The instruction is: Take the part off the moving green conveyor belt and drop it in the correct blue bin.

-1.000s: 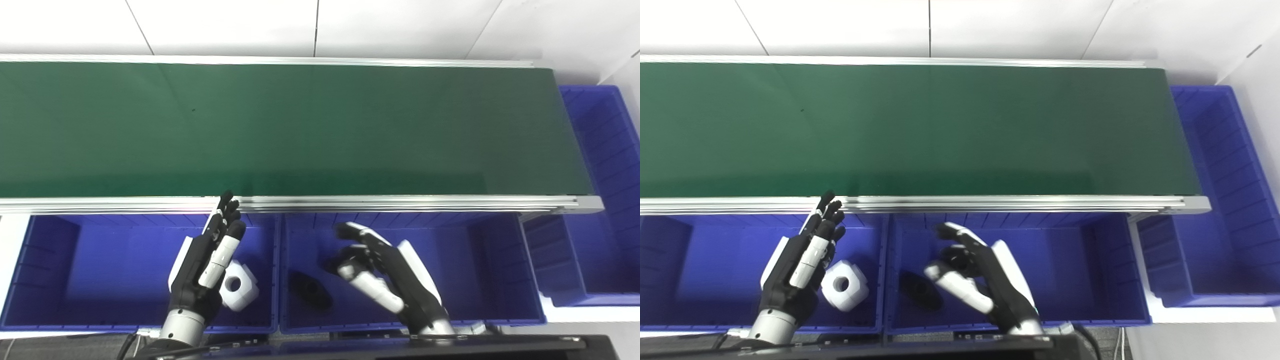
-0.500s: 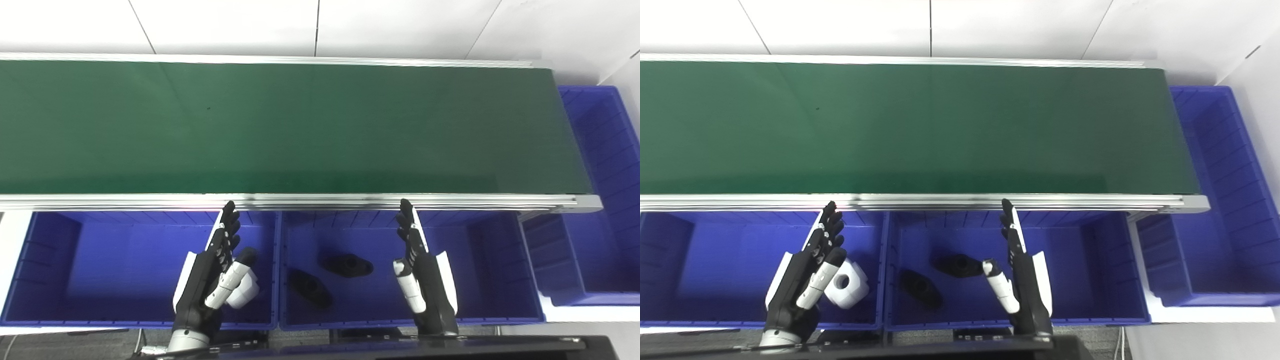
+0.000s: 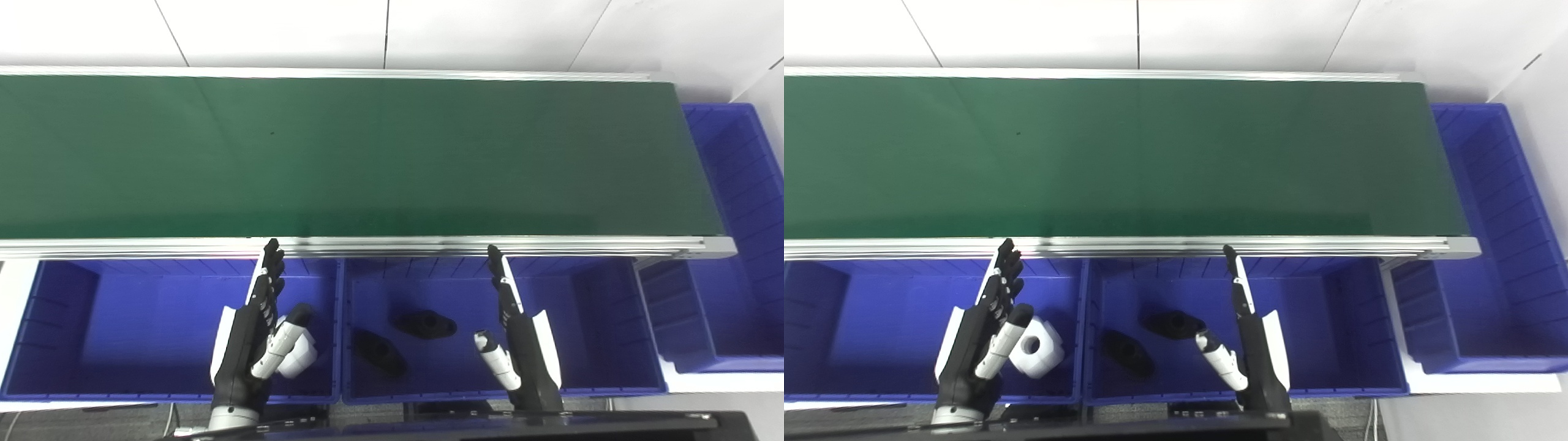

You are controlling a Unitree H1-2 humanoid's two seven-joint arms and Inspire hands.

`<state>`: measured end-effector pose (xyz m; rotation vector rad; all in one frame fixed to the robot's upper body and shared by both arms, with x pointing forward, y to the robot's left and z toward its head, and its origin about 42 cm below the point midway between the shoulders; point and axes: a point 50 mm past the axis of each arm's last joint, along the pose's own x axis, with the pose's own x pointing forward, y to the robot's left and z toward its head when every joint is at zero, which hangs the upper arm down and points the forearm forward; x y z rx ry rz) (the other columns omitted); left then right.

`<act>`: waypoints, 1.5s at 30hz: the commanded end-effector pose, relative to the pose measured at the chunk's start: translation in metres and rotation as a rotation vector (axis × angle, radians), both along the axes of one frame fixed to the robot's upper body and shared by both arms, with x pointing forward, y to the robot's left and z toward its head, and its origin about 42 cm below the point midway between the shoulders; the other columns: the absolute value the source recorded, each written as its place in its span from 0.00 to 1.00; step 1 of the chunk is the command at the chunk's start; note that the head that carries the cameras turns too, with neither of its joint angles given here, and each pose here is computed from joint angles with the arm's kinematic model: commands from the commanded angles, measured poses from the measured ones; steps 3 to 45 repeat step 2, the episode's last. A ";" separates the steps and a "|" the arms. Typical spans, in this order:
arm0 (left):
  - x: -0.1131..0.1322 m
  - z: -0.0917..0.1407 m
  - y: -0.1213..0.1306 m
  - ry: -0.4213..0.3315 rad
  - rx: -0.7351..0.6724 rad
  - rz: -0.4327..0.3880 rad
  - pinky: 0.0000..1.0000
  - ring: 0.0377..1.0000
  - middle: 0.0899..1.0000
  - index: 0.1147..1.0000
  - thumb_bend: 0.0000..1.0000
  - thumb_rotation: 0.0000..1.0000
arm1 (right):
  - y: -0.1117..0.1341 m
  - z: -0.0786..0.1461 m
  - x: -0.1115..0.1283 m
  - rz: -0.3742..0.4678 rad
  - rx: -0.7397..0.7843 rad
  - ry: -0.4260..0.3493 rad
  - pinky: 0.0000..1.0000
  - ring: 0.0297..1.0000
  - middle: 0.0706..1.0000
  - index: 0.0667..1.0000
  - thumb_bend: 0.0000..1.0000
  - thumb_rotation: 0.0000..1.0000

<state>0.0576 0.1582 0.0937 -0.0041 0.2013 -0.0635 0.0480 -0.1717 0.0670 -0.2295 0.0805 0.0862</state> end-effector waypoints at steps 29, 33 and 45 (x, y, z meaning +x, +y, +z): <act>-0.003 0.007 0.000 -0.071 0.007 0.026 1.00 1.00 1.00 1.00 0.71 0.78 | -0.001 0.007 0.001 0.015 -0.019 -0.082 1.00 1.00 1.00 1.00 0.88 1.00; -0.003 0.007 0.000 -0.071 0.007 0.026 1.00 1.00 1.00 1.00 0.71 0.78 | -0.001 0.007 0.001 0.015 -0.019 -0.082 1.00 1.00 1.00 1.00 0.88 1.00; -0.003 0.007 0.000 -0.071 0.007 0.026 1.00 1.00 1.00 1.00 0.71 0.78 | -0.001 0.007 0.001 0.015 -0.019 -0.082 1.00 1.00 1.00 1.00 0.88 1.00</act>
